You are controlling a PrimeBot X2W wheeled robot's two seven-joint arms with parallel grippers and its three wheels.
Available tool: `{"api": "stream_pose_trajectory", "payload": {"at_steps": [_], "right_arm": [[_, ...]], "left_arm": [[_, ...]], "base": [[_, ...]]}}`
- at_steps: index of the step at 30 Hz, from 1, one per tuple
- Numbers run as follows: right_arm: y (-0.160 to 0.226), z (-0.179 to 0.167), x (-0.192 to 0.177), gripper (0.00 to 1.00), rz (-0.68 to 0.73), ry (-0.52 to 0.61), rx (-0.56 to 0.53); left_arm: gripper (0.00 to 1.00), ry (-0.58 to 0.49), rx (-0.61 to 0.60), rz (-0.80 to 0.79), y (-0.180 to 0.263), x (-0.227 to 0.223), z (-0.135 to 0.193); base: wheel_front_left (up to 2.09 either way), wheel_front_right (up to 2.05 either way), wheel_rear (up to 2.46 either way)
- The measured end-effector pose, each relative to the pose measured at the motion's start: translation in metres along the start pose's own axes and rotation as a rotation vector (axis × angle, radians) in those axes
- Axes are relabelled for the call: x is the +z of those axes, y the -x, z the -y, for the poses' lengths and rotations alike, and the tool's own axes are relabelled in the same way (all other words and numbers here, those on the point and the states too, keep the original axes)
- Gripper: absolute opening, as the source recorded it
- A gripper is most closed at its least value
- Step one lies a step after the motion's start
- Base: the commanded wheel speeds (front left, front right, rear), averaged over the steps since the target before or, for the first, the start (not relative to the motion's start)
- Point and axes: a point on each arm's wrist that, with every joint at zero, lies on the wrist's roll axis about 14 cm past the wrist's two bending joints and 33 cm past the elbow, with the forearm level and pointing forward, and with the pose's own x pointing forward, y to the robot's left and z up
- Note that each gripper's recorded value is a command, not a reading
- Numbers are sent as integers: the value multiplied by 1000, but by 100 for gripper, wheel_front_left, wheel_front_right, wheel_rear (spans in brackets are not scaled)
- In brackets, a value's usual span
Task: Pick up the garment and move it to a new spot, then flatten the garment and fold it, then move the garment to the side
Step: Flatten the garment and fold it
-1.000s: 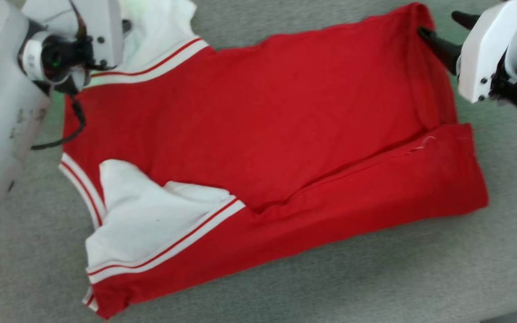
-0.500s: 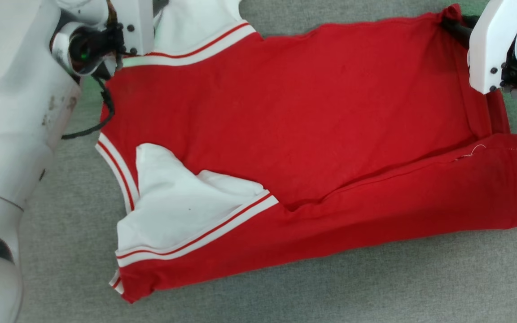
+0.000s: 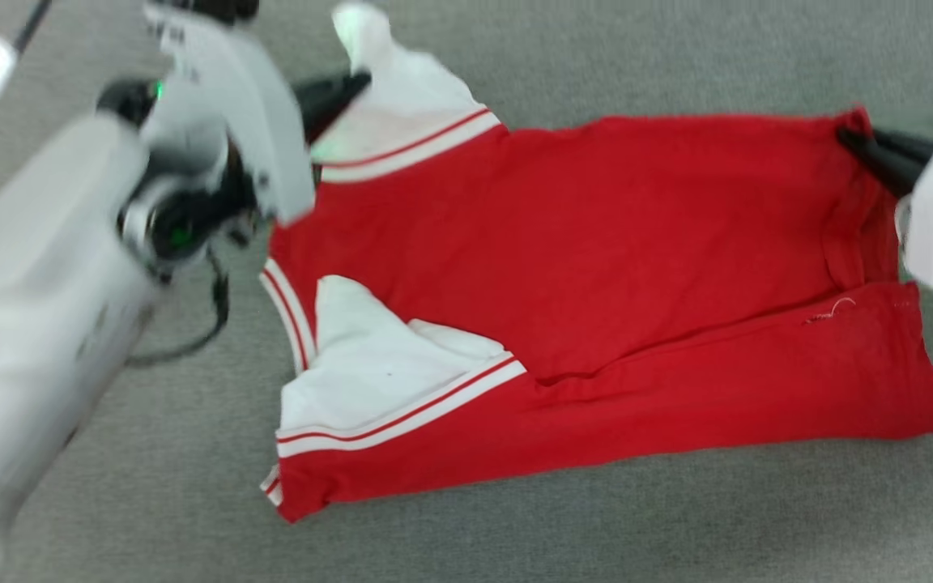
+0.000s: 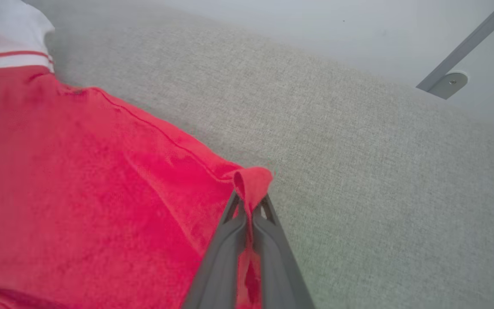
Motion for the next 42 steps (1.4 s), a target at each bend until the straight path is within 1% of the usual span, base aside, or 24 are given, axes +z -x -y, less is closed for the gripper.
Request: {"api": "stream_pose_trajectory", "payload": {"at_steps": [3,6,12,14,16,20,24,27,29,33,34,35,36,37,38,42], "right_arm": [[15,-9,-9,0,-4,5,35],[28,-12,-18,0,-14,16,52],[45,-17,-41,0,-24,-17,82],[49,-15,-49,0,-29,-28,79],[52,-15,-59,0,-35,-41,81],[52,-18,-73,0,-45,-67,89],[46,-26,-92,0,-86,-70,103],[36,-28,-101,0,-105,-58,97],[30,-27,-105,0,-109,-41,86],[25,-30,-108,0,-103,-57,81],[25,-31,-107,37,-96,-62,78],[26,-32,-106,70,-88,-72,77],[27,-32,-105,100,-78,-93,75],[29,-33,-104,100,-69,-121,74],[31,-34,-103,100,-61,-139,73],[45,-34,-101,100,-43,-202,66]], "left_arm": [[0,-15,-31,16,32,-12,7],[0,0,-52,40,63,-27,10],[0,94,-104,74,113,-66,28],[0,127,-116,52,126,-85,36],[0,170,-102,28,133,-103,37],[0,238,-98,-22,139,-132,44],[0,225,-47,-74,133,-156,36],[0,264,-38,-89,120,-169,35],[0,248,-18,-109,113,-178,28],[0,237,-9,-114,101,-184,21],[14,240,-11,-103,99,-183,21],[31,242,-13,-90,98,-181,22],[54,242,-12,-74,98,-178,22],[80,243,-7,-54,99,-175,21],[99,244,0,-34,100,-173,21],[100,258,23,60,111,-164,24]], "base": [[0,0,0],[0,0,0],[0,0,0],[0,0,0],[0,0,0],[0,0,0],[0,0,0],[0,0,0],[0,0,0],[0,0,0],[0,0,0],[0,0,0],[0,0,0],[0,0,0],[0,0,0],[0,0,0]]}}
